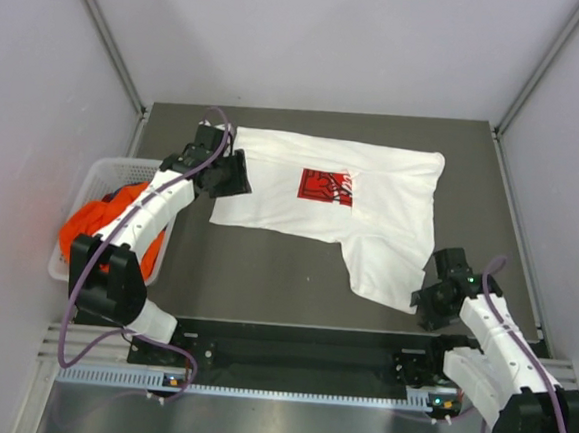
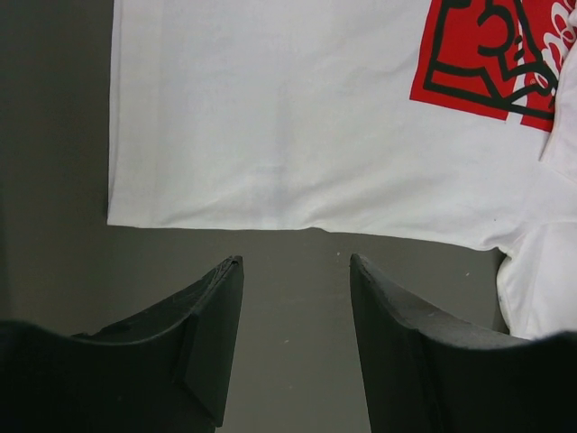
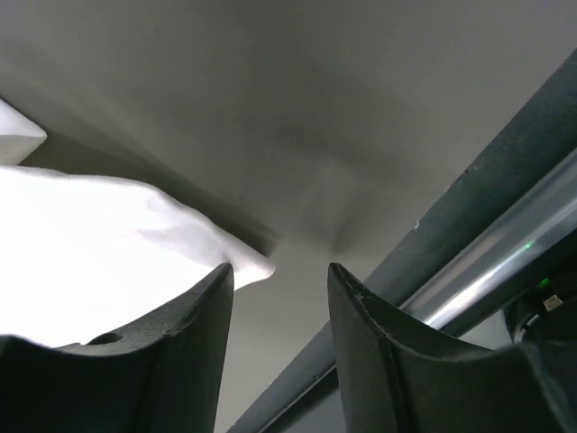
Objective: Fold and stack the t-shirts
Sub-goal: Fold the tshirt
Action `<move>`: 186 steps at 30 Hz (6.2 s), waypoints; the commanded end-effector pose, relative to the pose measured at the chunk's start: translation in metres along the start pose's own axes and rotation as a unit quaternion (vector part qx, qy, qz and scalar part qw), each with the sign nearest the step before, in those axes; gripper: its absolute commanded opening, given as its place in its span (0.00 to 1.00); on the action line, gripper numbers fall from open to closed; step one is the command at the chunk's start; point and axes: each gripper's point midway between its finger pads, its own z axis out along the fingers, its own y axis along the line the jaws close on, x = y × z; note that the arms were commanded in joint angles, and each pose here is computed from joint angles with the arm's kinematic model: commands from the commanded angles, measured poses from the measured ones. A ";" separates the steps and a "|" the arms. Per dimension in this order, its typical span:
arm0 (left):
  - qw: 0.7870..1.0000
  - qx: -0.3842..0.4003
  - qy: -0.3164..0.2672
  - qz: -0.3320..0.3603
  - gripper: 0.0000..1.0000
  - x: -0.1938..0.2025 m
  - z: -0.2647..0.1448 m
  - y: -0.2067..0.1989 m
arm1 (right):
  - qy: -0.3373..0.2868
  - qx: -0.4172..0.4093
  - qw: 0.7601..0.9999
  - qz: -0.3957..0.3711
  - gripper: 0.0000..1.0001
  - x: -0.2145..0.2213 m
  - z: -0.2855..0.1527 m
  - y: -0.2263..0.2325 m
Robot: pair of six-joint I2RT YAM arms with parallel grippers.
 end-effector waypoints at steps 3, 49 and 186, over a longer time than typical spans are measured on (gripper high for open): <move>1.000 -0.004 -0.019 -0.008 0.55 -0.007 0.001 0.001 | -0.004 -0.019 1.000 0.005 0.45 0.001 0.008 0.014; 0.857 -0.318 -0.052 -0.403 0.51 0.061 0.074 0.114 | -0.030 -0.170 0.984 -0.054 0.00 -0.012 -0.041 0.075; 0.903 -0.300 -0.177 -0.250 0.00 -0.137 0.174 0.101 | -0.255 -0.179 0.902 -0.300 0.00 -0.234 -0.066 0.336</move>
